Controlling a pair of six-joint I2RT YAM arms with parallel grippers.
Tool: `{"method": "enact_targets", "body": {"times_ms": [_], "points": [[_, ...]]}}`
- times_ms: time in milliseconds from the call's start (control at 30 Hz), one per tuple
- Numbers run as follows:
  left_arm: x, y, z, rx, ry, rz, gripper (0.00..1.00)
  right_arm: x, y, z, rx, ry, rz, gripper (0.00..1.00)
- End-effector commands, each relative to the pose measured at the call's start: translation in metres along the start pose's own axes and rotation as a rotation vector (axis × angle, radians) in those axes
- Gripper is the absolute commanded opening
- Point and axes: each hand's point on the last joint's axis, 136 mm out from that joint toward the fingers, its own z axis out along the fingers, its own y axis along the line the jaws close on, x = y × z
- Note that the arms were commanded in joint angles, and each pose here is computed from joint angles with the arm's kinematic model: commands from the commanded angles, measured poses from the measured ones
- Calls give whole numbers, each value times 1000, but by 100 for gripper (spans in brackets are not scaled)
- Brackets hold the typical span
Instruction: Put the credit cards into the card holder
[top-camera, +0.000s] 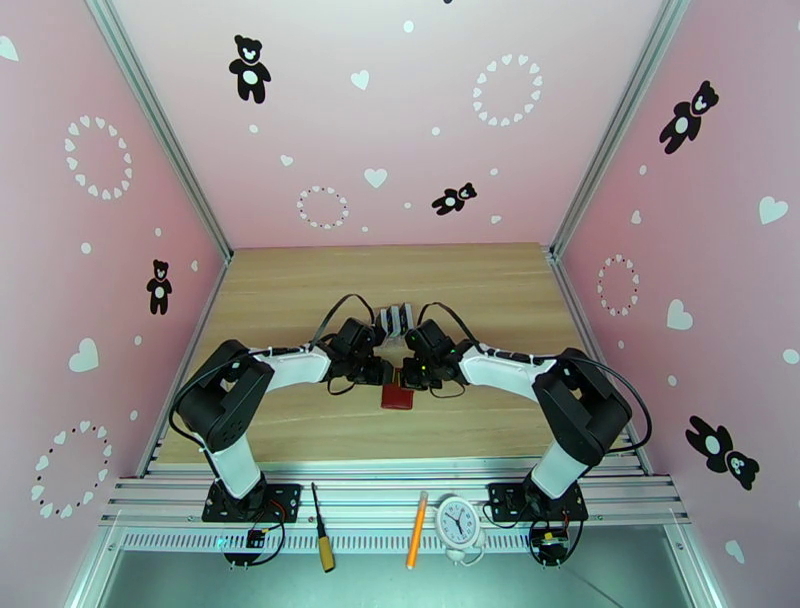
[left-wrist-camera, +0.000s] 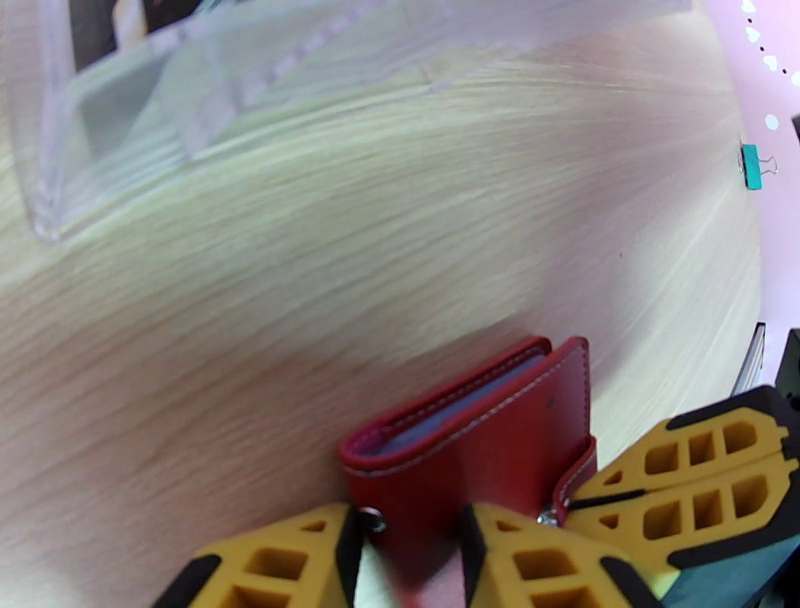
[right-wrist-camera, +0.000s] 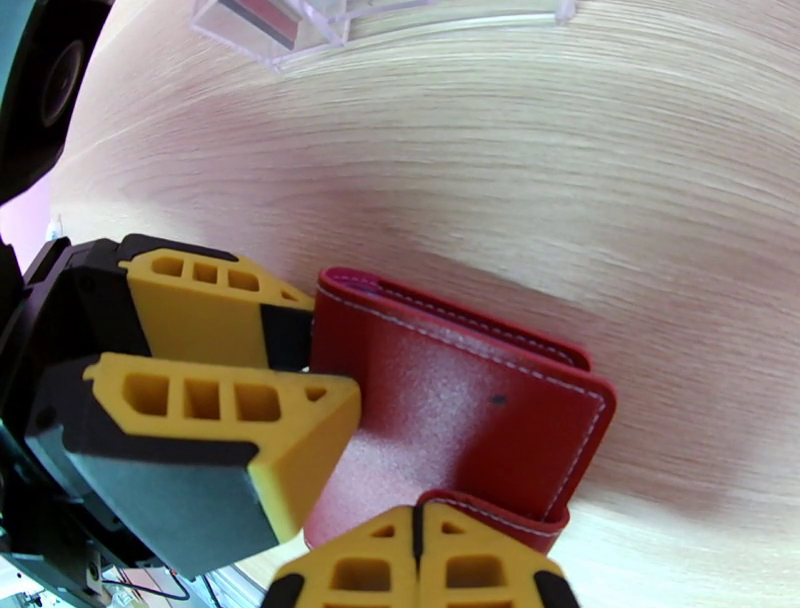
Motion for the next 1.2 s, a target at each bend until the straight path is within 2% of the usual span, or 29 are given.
{"method": "enact_targets", "body": {"times_ms": [0, 433, 1167], "points": [[18, 16, 11, -63, 68, -11, 36, 4, 4, -1, -9, 6, -9, 0], [21, 20, 13, -77, 80, -15, 36, 6, 5, -13, -7, -13, -17, 0], [21, 20, 14, -78, 83, -18, 36, 13, -3, 1, 23, 21, -13, 0]]}}
